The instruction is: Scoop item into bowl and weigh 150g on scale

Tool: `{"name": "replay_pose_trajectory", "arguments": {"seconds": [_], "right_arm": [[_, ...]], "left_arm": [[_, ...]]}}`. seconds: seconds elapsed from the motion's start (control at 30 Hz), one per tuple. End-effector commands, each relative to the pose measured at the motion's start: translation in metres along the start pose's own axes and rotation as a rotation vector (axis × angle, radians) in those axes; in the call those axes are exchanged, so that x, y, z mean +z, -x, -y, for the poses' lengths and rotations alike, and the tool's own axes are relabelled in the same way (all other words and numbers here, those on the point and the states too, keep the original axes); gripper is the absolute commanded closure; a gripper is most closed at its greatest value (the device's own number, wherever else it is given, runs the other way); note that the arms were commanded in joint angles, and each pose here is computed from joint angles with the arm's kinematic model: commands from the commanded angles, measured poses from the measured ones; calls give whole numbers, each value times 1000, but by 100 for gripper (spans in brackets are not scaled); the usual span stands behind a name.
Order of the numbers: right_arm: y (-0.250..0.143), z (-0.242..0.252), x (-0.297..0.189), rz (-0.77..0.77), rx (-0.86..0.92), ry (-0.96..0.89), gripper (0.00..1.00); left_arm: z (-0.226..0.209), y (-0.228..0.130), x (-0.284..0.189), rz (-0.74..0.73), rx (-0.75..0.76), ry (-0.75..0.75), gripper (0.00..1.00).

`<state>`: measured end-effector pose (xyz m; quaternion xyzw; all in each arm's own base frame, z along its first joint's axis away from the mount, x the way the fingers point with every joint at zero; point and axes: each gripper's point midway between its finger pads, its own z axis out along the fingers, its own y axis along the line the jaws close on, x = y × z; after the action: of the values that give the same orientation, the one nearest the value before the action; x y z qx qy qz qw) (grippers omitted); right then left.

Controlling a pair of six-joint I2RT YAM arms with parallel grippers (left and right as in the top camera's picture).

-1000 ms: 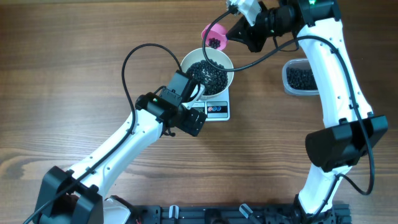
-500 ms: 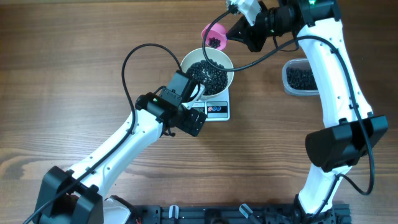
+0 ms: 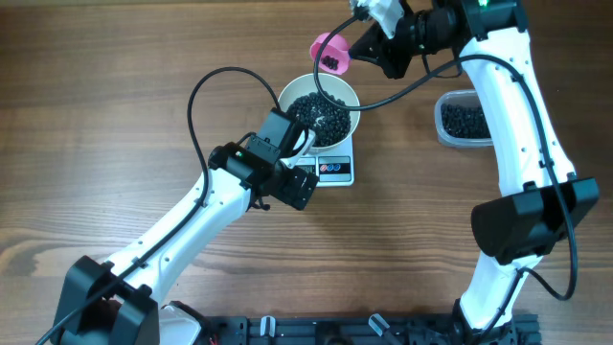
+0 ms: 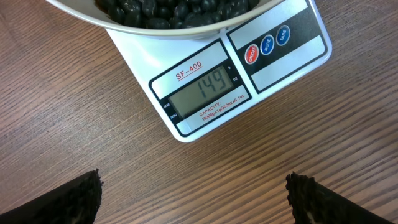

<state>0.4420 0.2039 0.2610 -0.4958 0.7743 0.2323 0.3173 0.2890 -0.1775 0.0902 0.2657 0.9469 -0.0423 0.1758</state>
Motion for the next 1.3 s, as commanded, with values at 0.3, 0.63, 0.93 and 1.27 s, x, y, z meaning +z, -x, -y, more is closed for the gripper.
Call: {"name": "replay_pose_trajectory", "arguments": {"seconds": [0.3, 0.63, 0.93, 1.27], "right_arm": [[3, 3, -3, 13, 33, -8, 96], [9, 9, -25, 146, 186, 76, 96], [-55, 57, -92, 226, 655, 84, 96], [-205, 84, -144, 33, 1071, -120, 96]], "left_arm": [[-2, 1, -4, 14, 5, -3, 0], [-2, 1, -4, 14, 5, -3, 0], [-2, 1, -4, 14, 5, -3, 0], [-2, 1, -4, 14, 5, -3, 0]]}}
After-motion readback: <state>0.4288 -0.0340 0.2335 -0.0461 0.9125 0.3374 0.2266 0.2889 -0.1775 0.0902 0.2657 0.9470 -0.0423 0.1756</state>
